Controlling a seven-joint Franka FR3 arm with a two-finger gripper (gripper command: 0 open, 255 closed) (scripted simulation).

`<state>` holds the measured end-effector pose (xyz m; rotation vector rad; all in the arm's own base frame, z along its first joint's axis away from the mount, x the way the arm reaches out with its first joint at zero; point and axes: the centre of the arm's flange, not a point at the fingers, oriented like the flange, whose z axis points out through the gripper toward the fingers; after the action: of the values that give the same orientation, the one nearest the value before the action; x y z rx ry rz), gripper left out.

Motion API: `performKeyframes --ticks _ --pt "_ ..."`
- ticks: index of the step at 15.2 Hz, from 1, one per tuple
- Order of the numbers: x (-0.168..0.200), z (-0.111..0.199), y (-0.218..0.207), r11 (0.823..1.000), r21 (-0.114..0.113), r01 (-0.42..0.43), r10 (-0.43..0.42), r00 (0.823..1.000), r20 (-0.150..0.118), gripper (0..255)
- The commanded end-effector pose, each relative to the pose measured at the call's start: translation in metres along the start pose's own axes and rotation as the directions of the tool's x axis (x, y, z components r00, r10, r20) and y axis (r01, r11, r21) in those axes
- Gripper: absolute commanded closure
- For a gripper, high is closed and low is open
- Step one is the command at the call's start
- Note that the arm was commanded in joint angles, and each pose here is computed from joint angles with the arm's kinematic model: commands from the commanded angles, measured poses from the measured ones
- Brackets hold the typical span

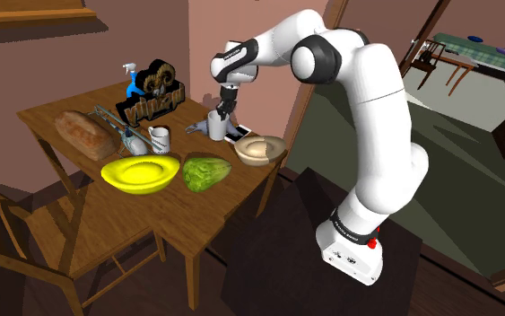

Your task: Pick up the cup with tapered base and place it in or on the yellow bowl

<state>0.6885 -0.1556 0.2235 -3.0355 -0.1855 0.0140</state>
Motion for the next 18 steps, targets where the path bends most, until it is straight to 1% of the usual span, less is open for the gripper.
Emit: performKeyframes --ticks 1,16,18 --pt "0.0 -0.011 -0.001 1.0 0.0 0.0 0.0 1.0 0.0 255" --pt "0.0 -0.087 -0.008 1.0 0.0 0.0 0.0 1.0 0.0 255" --pt "0.005 -0.087 -0.034 1.0 0.0 0.0 0.0 1.0 0.0 255"
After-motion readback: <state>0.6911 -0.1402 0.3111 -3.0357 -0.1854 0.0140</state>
